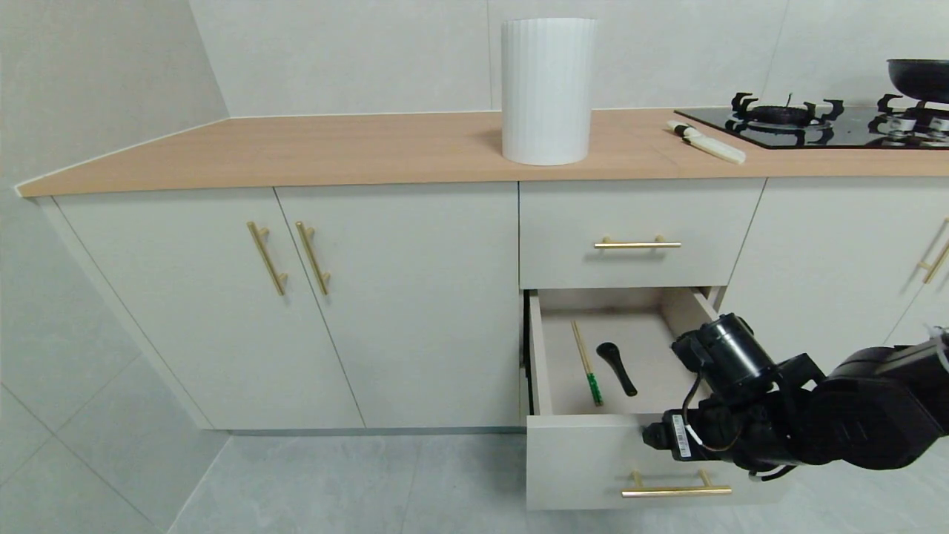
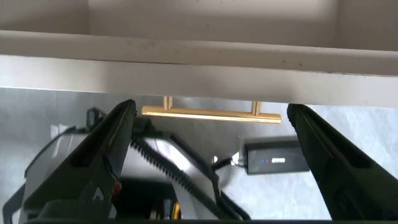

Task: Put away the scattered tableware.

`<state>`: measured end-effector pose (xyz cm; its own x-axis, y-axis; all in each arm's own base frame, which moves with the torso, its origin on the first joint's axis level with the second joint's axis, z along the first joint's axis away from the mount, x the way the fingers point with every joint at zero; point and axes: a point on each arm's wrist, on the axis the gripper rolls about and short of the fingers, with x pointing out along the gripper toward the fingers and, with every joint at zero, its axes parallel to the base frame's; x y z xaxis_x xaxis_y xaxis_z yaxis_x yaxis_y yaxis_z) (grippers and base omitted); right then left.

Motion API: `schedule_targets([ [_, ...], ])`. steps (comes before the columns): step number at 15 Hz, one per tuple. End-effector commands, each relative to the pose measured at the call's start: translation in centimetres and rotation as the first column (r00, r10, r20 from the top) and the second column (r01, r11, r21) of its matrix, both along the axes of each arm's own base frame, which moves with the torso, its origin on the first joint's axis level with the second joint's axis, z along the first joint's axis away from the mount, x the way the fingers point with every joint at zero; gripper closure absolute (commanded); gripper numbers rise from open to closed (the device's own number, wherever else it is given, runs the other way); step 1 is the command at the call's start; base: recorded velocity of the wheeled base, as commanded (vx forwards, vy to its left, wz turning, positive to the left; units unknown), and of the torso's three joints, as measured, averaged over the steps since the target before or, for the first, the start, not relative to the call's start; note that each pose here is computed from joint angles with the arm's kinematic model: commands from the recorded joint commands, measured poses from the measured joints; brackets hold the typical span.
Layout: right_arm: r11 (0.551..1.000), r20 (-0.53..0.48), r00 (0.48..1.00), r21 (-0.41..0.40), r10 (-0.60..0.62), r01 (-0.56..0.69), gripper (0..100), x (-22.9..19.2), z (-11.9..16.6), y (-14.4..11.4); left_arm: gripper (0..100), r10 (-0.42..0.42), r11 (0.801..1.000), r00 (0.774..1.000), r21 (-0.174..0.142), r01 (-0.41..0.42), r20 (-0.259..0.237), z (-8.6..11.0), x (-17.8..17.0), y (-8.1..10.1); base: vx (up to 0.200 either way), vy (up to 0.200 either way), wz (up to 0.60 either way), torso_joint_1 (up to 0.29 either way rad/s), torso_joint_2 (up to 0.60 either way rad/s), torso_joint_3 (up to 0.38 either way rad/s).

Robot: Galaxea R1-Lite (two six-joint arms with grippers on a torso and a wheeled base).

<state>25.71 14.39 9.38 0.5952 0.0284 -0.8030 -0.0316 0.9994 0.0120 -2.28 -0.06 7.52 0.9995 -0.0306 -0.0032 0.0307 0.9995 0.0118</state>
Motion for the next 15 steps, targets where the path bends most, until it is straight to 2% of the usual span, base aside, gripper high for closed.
schedule_targets([
  [1,1.000,0.000,1.000,-0.014,-0.010,0.010,0,2.3,-0.9,0.4,0,0.000,1.000,1.000,0.000,0.000,0.000,0.0,0.0,0.0,0.000,0.000,0.00,0.000,0.00,0.000],
  [10,0.999,0.107,0.993,-0.009,-0.045,0.046,0,11.3,-1.5,1.0,0,0.000,1.000,1.000,0.000,0.000,0.000,0.0,0.0,0.0,0.000,0.000,0.00,0.000,0.00,0.000],
  [15,0.994,0.147,0.983,0.014,-0.112,0.111,0,15.0,-2.3,-0.2,0,0.000,1.000,1.000,0.000,0.000,0.000,0.0,0.0,0.0,0.000,0.000,0.00,0.000,0.00,0.000],
])
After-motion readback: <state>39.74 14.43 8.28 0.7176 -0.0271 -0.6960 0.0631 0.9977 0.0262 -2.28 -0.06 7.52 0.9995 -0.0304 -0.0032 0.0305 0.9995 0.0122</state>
